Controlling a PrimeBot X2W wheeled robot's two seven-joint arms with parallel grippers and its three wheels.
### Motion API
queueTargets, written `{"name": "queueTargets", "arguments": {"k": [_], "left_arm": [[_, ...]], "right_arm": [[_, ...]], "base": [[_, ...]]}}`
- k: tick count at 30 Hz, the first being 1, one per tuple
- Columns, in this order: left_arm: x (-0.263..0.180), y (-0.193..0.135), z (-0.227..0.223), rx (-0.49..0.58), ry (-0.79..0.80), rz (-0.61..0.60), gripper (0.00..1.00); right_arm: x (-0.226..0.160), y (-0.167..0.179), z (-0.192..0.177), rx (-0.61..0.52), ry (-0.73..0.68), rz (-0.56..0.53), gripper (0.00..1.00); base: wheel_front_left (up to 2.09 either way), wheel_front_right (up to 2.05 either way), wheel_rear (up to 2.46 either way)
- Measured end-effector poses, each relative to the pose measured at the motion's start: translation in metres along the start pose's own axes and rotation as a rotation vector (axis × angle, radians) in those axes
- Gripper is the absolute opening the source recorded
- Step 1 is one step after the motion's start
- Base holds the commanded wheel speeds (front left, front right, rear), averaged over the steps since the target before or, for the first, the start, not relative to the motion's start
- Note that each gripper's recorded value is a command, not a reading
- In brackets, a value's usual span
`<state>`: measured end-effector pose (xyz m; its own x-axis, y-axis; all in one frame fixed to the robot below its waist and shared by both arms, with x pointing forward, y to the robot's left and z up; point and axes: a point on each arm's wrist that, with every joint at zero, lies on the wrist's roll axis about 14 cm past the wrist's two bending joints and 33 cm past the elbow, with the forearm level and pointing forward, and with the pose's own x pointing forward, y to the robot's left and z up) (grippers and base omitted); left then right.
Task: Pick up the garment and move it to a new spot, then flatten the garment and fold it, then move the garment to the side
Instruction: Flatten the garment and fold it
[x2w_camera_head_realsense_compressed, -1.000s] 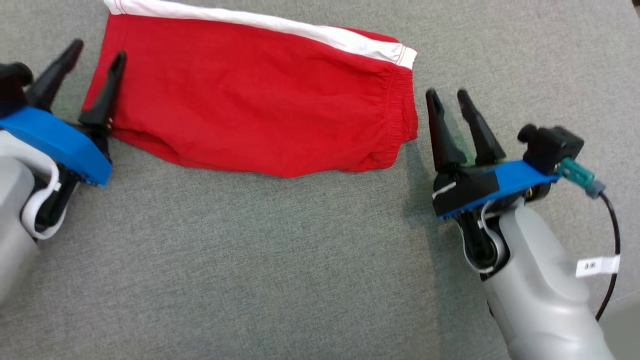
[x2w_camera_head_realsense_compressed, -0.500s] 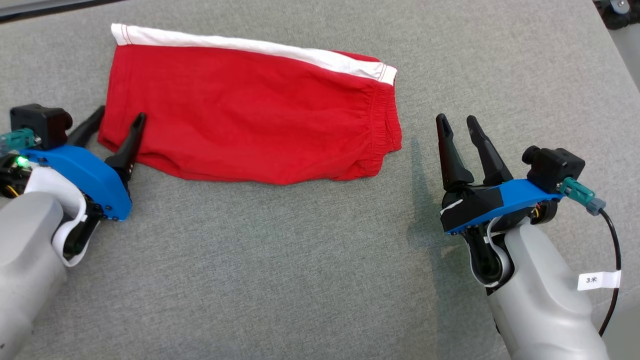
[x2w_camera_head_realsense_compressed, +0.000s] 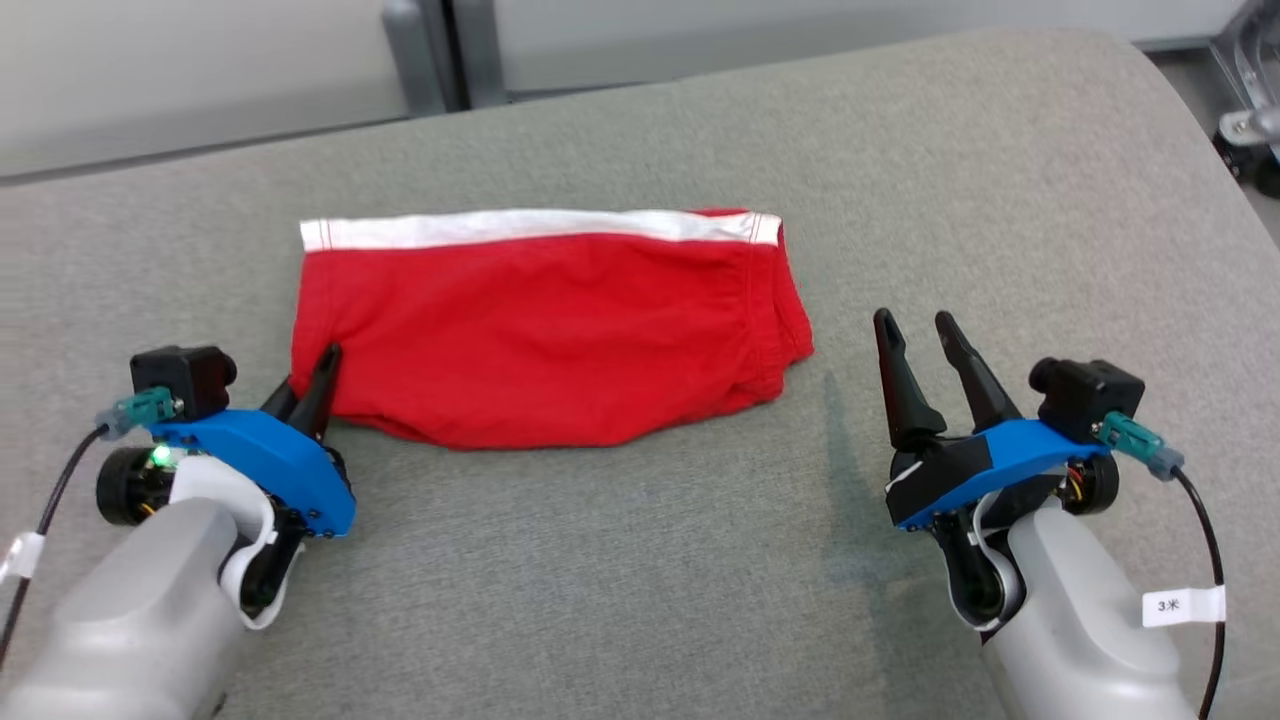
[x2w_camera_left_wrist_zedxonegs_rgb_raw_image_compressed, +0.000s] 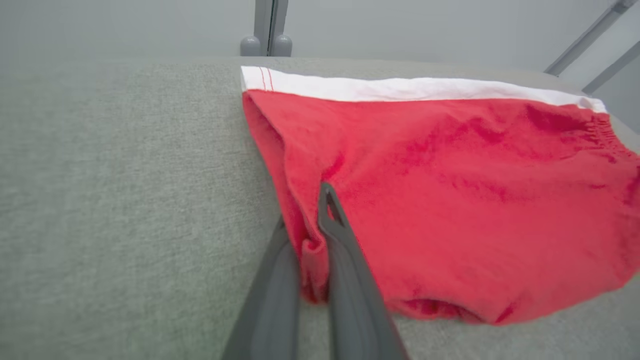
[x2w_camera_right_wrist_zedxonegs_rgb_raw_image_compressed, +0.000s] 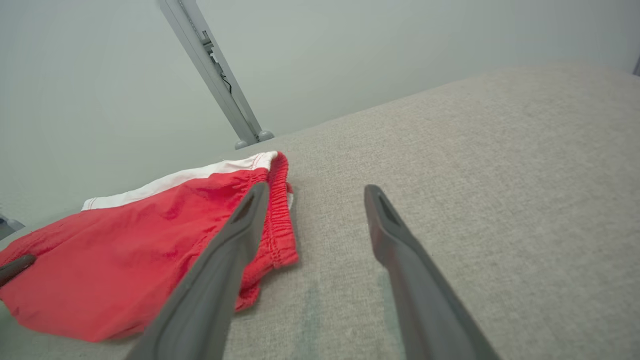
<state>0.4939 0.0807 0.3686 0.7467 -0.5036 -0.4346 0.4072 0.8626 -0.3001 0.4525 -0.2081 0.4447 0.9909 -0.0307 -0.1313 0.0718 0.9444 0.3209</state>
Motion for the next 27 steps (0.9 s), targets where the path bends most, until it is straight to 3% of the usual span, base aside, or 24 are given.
{"name": "queueTargets", "arguments": {"k": [6,13,14,15,16,27], "left_arm": [[-0.031,-0.002,-0.009,-0.128,-0.068,0.083,0.0],[-0.053,-0.001,-0.03,-0.163,-0.074,0.139,0.0],[-0.056,0.0,-0.033,-0.172,-0.078,0.149,0.13],[-0.059,0.001,-0.033,-0.176,-0.087,0.16,0.42],[-0.061,0.002,-0.031,-0.163,-0.095,0.167,1.0],[-0.089,0.013,-0.006,-0.103,-0.246,0.228,1.0]], "right_arm": [[-0.004,0.016,-0.004,0.007,0.015,0.035,1.0],[-0.003,0.03,-0.013,-0.006,0.042,0.071,1.0],[-0.002,0.033,-0.014,-0.009,0.046,0.078,1.0],[-0.001,0.036,-0.015,-0.01,0.049,0.085,1.0],[0.0,0.038,-0.016,-0.01,0.053,0.092,1.0],[0.032,0.076,-0.027,-0.044,0.089,0.176,1.0]], "base": [[0.0,0.0,0.0],[0.0,0.0,0.0],[0.0,0.0,0.0],[0.0,0.0,0.0],[0.0,0.0,0.0],[0.0,0.0,0.0]]}}
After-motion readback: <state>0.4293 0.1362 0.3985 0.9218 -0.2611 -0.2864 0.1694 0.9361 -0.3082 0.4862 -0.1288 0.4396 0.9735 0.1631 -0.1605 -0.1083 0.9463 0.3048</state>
